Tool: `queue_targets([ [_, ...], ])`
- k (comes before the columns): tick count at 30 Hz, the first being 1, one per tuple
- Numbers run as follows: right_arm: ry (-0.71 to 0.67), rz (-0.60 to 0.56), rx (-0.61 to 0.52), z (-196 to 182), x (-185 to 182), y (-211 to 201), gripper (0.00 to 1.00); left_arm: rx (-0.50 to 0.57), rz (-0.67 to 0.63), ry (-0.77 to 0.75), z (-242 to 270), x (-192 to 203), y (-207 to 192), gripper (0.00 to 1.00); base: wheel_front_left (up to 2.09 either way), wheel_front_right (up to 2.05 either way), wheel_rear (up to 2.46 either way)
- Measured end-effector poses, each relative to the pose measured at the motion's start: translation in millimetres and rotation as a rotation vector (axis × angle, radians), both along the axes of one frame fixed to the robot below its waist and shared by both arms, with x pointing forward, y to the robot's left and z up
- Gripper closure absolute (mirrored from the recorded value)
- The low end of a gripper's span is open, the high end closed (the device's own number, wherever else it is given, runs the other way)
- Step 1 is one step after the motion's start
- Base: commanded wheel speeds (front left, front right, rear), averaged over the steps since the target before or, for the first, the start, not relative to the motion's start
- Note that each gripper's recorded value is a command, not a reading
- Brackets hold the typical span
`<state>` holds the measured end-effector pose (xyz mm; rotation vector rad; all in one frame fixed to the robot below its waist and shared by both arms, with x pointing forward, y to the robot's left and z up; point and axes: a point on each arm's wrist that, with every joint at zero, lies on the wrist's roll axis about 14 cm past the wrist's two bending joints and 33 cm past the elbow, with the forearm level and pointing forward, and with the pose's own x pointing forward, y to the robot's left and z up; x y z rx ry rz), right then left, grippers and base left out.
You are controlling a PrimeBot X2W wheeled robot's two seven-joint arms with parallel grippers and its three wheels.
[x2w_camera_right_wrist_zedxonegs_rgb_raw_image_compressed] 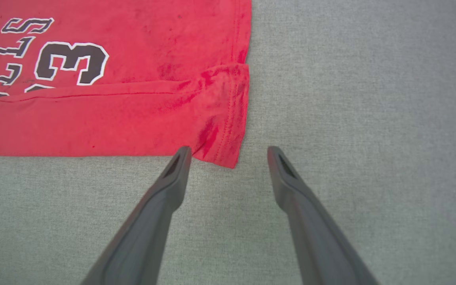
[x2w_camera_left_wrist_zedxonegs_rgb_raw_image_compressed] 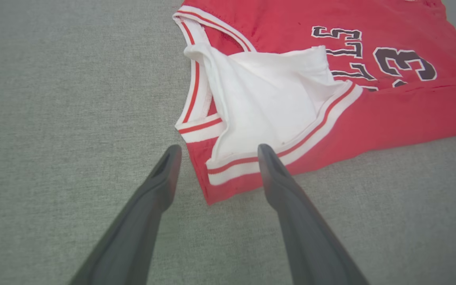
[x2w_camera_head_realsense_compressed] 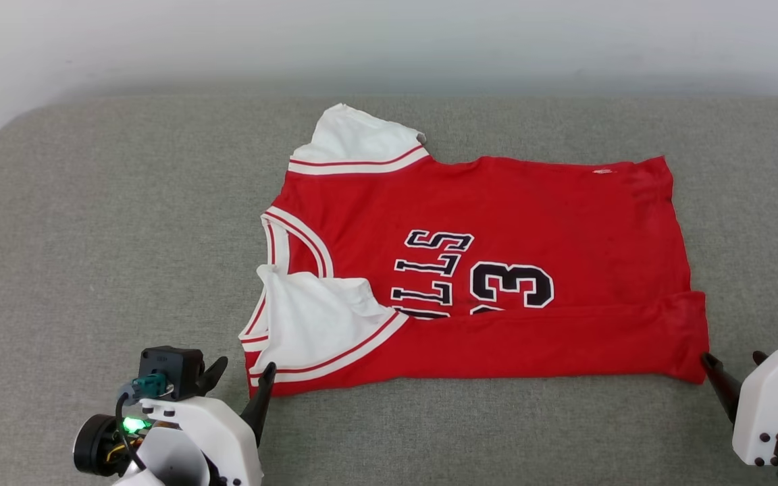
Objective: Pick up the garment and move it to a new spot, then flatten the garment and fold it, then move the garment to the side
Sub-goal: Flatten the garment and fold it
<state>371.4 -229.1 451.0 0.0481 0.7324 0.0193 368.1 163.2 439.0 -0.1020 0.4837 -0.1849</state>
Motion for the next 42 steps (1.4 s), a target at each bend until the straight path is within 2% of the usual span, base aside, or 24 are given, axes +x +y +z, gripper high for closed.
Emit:
queue_targets([
  [4,0.019,-0.015,-0.008,-4,0,-3,0.00,-0.003,-0.009,0.053,-13,1,-4,0.00,0.00,0.00,0.00],
  [13,0.052,-0.043,-0.015,-15,0,-11,0.00,0.098,-0.019,0.194,-56,4,6,0.00,0.00,0.00,0.00],
  [21,0.073,-0.057,-0.016,-23,-1,-14,0.00,0.109,-0.016,0.267,-75,6,7,0.00,0.00,0.00,0.00],
  [23,0.072,-0.060,-0.017,-23,-1,-15,0.00,0.096,-0.027,0.288,-77,5,5,0.87,0.00,0.00,0.00],
  [24,0.072,-0.060,-0.021,-23,-1,-15,0.00,0.087,-0.029,0.290,-77,5,4,1.00,0.00,0.00,0.00],
  [33,0.060,-0.029,-0.082,-16,0,-18,0.00,0.050,-0.023,0.220,-61,-2,-1,1.00,0.00,0.00,0.00],
  [42,0.132,-0.011,-0.099,-37,4,-14,0.00,0.033,-0.021,0.048,-12,12,-6,1.00,0.00,0.00,0.00],
])
